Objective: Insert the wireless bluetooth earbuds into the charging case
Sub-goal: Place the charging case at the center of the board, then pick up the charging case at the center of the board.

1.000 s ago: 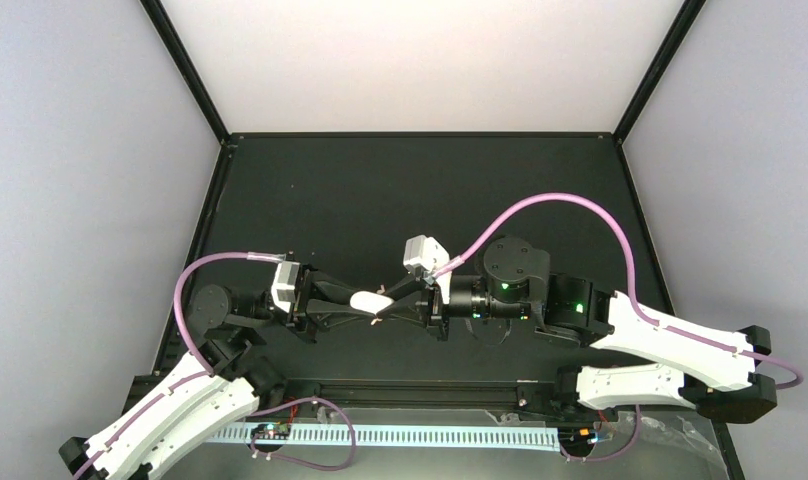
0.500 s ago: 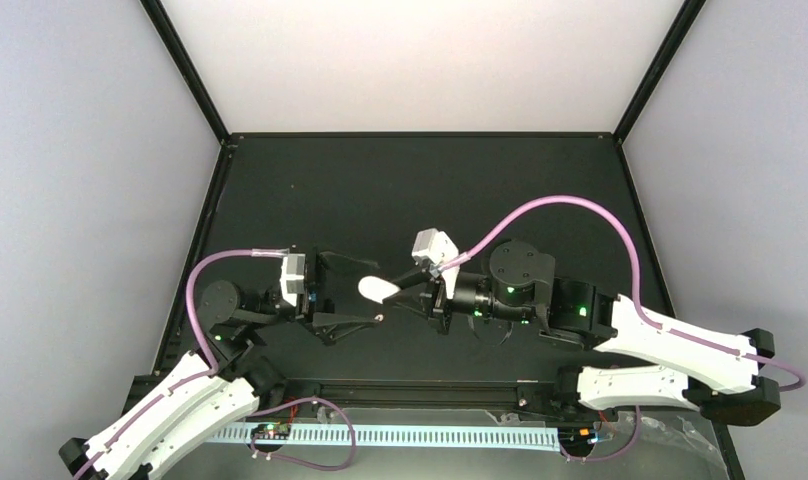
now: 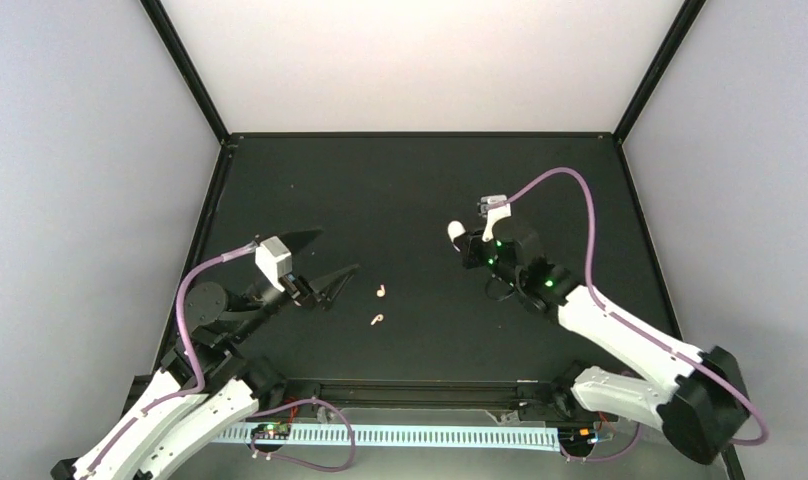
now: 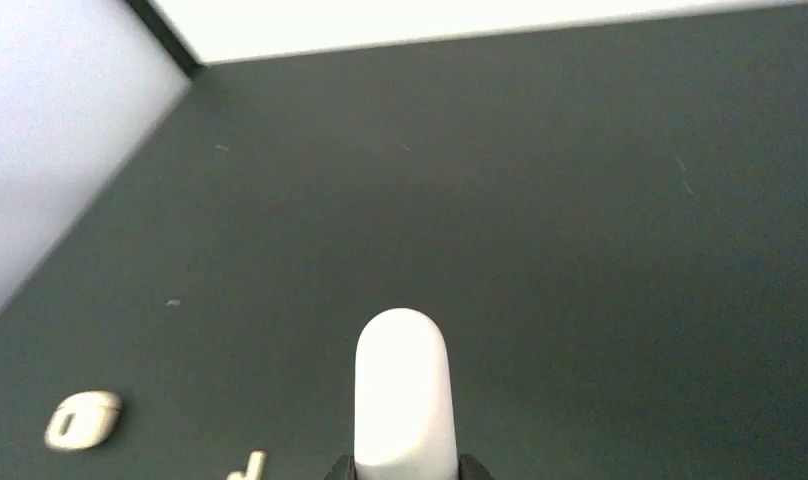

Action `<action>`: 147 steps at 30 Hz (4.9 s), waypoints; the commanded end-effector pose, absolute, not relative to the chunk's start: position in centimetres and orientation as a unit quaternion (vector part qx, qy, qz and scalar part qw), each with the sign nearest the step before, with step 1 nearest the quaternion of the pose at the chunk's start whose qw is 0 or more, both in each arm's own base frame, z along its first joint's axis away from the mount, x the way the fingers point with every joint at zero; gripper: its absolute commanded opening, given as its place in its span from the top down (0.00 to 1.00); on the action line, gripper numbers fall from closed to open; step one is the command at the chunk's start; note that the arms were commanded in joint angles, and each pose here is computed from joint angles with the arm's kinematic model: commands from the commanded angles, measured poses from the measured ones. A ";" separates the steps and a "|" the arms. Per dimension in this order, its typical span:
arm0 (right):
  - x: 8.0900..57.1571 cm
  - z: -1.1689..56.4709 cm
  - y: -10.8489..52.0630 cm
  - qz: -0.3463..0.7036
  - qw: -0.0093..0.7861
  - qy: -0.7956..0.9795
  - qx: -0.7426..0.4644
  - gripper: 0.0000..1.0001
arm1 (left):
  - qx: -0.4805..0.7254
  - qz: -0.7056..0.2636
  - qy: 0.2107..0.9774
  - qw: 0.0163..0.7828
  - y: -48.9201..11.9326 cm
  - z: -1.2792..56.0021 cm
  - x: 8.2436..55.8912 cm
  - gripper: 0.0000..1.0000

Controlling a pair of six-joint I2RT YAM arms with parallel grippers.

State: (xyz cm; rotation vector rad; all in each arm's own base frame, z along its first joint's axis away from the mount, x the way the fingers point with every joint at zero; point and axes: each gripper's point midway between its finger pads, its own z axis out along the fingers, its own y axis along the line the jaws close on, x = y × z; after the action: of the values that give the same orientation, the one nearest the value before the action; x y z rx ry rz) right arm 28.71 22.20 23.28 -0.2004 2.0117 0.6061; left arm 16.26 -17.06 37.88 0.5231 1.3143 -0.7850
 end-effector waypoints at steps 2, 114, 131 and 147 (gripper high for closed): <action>33.5 19.8 20.1 0.282 0.475 0.832 0.044 0.86 | 0.213 -0.231 0.639 0.702 -14.7 35.6 18.9 0.01; 21.1 22.6 25.3 0.357 0.419 0.823 -0.139 0.41 | -0.099 -0.041 0.974 0.202 -9.8 4.3 26.3 0.58; 20.9 19.2 20.9 0.289 0.430 0.850 -0.091 0.41 | 0.055 -0.111 0.966 0.227 -25.4 7.7 26.4 0.58; 20.1 19.6 18.6 0.276 0.441 0.851 -0.073 0.41 | 0.134 -0.103 0.968 0.188 -31.8 4.4 24.8 0.51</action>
State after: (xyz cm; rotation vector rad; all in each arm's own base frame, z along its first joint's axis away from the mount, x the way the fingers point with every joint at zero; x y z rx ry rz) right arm 20.18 19.33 19.91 -0.2070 2.1047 0.7114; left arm 24.73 -30.74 4.00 0.3611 2.7304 -0.2555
